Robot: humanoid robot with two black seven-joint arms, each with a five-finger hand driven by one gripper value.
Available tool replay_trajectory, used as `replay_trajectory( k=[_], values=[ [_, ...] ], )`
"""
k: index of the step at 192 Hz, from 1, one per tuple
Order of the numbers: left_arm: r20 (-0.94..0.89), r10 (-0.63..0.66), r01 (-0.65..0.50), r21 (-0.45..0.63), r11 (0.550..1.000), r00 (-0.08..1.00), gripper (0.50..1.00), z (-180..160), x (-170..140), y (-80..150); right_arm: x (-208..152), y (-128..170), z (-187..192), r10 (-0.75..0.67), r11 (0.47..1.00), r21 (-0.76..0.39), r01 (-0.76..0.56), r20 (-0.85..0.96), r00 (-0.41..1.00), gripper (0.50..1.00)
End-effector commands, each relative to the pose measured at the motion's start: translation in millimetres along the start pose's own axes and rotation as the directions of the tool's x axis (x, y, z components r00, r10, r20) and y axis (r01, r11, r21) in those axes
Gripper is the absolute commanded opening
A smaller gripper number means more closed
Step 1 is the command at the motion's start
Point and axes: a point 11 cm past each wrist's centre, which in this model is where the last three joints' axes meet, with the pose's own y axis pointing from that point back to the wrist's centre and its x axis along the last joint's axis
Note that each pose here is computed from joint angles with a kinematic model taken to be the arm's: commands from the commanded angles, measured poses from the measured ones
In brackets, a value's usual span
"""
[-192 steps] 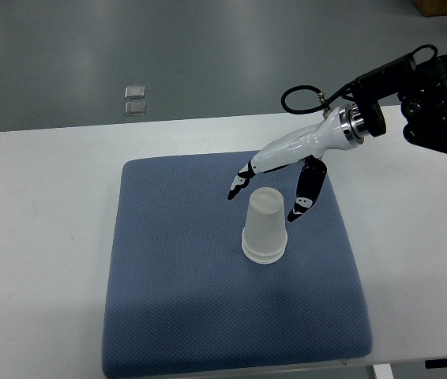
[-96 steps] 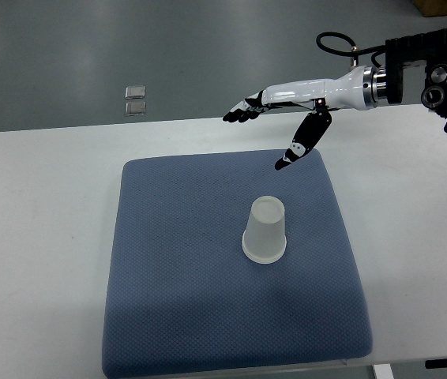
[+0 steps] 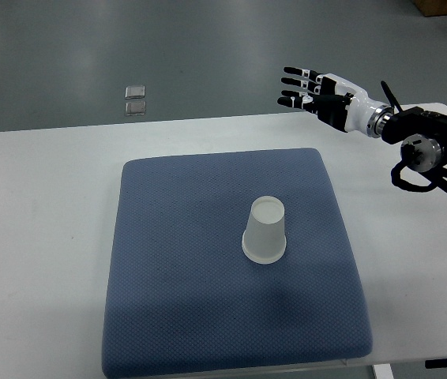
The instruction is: Stack paper cups
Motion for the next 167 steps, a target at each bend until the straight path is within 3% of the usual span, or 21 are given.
replay_trajectory(
  k=[1,33,95,167],
  values=[
    [0.0,0.0,0.0,0.0,1.0,1.0,1.0,0.1,0.0,0.0,1.9,-2.7,12.8,0.029,0.999,-0.033,-0.025,0.115,0.993,0.921],
    [0.0,0.0,0.0,0.0,1.0,1.0,1.0,0.1,0.0,0.0,3.9,0.2,19.7,0.032,0.998,-0.067,-0.016,0.251,0.967,0.921],
    [0.0,0.0,0.0,0.0,1.0,1.0,1.0,0.1,0.0,0.0,-5.4,0.9,17.2,-0.061,0.997,-0.03,0.071,0.267,0.962,0.924],
    [0.0,0.0,0.0,0.0,1.0,1.0,1.0,0.1,0.0,0.0,2.7,7.8,37.1,-0.032,0.998,-0.037,0.045,0.294,0.955,0.924]
  ],
)
